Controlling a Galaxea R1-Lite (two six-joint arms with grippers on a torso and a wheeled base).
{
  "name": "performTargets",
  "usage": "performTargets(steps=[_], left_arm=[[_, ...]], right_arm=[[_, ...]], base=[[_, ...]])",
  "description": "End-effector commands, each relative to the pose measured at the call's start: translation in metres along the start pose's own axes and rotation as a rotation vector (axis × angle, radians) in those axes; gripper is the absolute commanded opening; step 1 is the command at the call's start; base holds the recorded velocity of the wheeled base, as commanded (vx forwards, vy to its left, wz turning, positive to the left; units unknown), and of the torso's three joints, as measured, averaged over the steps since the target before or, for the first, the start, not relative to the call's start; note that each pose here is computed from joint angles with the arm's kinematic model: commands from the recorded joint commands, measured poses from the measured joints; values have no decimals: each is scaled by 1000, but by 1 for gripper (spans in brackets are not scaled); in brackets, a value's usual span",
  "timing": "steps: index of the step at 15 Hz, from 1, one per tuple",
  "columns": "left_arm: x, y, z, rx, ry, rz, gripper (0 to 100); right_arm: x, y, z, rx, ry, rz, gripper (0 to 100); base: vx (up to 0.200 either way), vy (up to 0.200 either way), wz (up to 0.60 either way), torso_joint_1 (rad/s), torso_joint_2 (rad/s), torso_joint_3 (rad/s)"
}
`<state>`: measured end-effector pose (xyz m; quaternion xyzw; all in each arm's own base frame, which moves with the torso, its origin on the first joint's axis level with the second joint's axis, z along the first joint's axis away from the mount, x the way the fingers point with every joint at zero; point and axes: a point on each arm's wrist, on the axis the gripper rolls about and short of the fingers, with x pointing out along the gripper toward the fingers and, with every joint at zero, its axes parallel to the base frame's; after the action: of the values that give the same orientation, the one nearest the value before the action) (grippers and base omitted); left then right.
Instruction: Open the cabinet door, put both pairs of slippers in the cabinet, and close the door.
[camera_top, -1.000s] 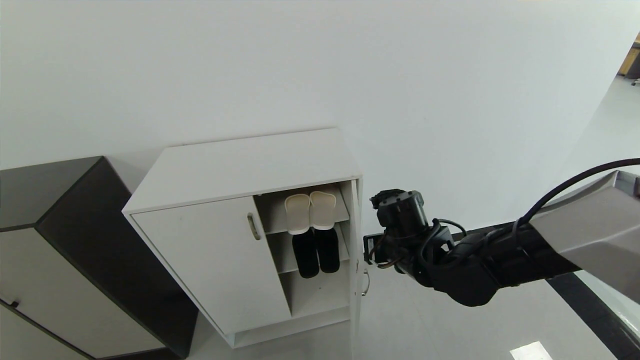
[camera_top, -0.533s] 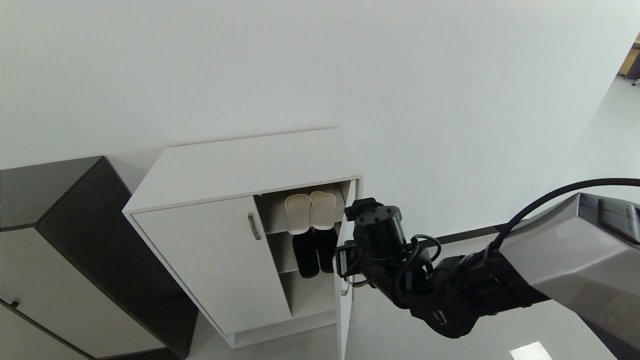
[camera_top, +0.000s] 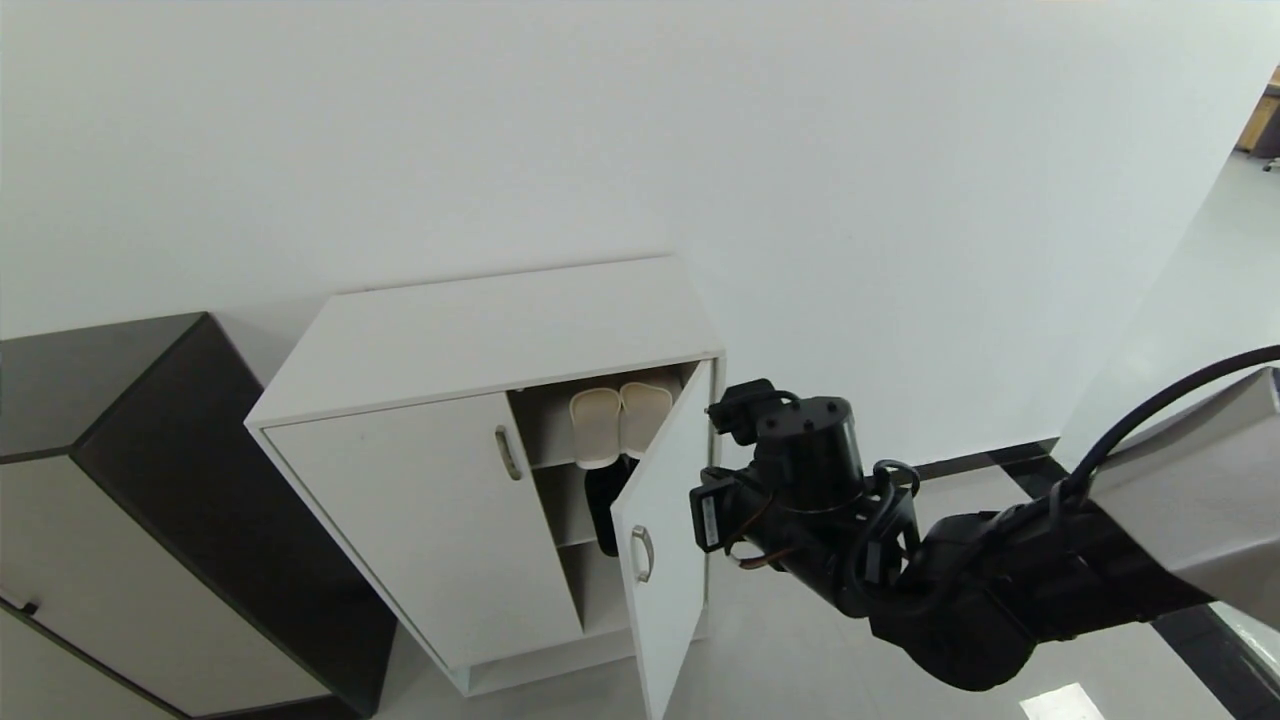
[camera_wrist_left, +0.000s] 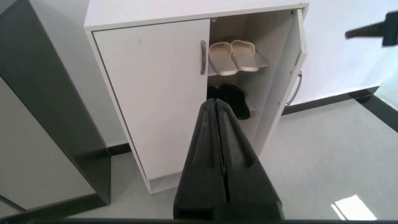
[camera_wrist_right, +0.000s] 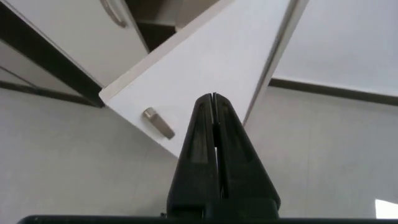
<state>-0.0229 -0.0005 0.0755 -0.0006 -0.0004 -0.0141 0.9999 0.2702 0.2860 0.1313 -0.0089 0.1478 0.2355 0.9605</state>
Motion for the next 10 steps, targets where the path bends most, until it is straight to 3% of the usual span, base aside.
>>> performTargets(steps=[1,4,10], left_arm=[[0,0,0,0,1,1,0],[0,0,0,0,1,1,0],[0,0,0,0,1,1,0]], right_arm=[[-18,-6,24,3,-65,-2,0],[-23,-9,30,-24,-84,-17,0],[-22,-10,27,-28,-73,-22,0]], base=[[0,0,0,0,0,0],[0,0,0,0,0,0],[0,0,600,2,6,1]])
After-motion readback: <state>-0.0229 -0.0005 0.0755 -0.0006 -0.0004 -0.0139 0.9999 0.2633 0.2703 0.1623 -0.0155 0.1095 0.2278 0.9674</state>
